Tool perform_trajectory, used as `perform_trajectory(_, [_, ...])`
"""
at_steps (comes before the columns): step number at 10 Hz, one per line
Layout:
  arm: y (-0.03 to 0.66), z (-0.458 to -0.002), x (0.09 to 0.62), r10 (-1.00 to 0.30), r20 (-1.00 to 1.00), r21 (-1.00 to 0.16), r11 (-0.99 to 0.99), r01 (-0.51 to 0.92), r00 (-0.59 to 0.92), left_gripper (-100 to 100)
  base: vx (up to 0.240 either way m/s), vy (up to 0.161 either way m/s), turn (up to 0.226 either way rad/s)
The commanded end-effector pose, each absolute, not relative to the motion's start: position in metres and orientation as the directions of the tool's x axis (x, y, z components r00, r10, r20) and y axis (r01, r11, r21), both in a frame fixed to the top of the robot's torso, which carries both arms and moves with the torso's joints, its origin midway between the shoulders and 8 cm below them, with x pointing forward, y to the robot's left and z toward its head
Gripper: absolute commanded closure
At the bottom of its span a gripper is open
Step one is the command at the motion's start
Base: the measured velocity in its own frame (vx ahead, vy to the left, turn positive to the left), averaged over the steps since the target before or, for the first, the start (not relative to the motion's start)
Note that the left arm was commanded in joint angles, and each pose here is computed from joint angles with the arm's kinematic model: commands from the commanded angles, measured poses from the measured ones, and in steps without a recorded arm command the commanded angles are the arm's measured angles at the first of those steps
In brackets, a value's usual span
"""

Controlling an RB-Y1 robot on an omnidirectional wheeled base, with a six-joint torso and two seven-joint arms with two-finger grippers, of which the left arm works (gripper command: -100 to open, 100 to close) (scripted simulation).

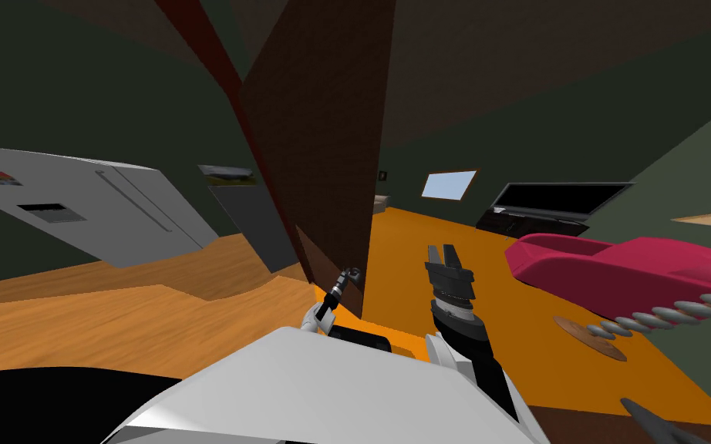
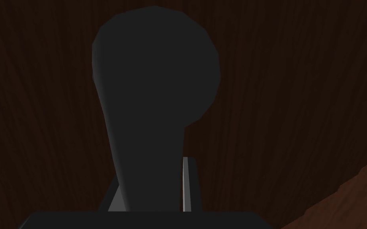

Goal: Push the door open

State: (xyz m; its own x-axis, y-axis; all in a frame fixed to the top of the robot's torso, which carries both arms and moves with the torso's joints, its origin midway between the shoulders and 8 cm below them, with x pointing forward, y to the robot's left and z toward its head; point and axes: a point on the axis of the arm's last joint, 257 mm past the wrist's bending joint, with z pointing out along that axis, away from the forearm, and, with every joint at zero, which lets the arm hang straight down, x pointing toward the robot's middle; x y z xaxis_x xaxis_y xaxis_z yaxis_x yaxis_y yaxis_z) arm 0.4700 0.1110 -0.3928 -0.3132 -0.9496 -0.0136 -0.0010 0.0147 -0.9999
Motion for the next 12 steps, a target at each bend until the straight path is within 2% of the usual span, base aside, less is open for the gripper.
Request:
perform_trajectory(1, [0.108, -0.391, 0.471, -0.954, -0.001, -1.000, 0.001, 0.000, -0.300, 100, 0.075, -0.162, 0.072])
perform_trajectory(6, [0.142, -0.392, 0.477, -0.967, -0.027, -1.000, 0.027, 0.003, -0.255, 100, 0.111, -0.072, 0.036])
perform_trajectory(12, [0.185, -0.391, 0.483, -0.985, -0.045, -0.999, 0.045, 0.004, -0.168, 100, 0.186, -0.126, 0.052])
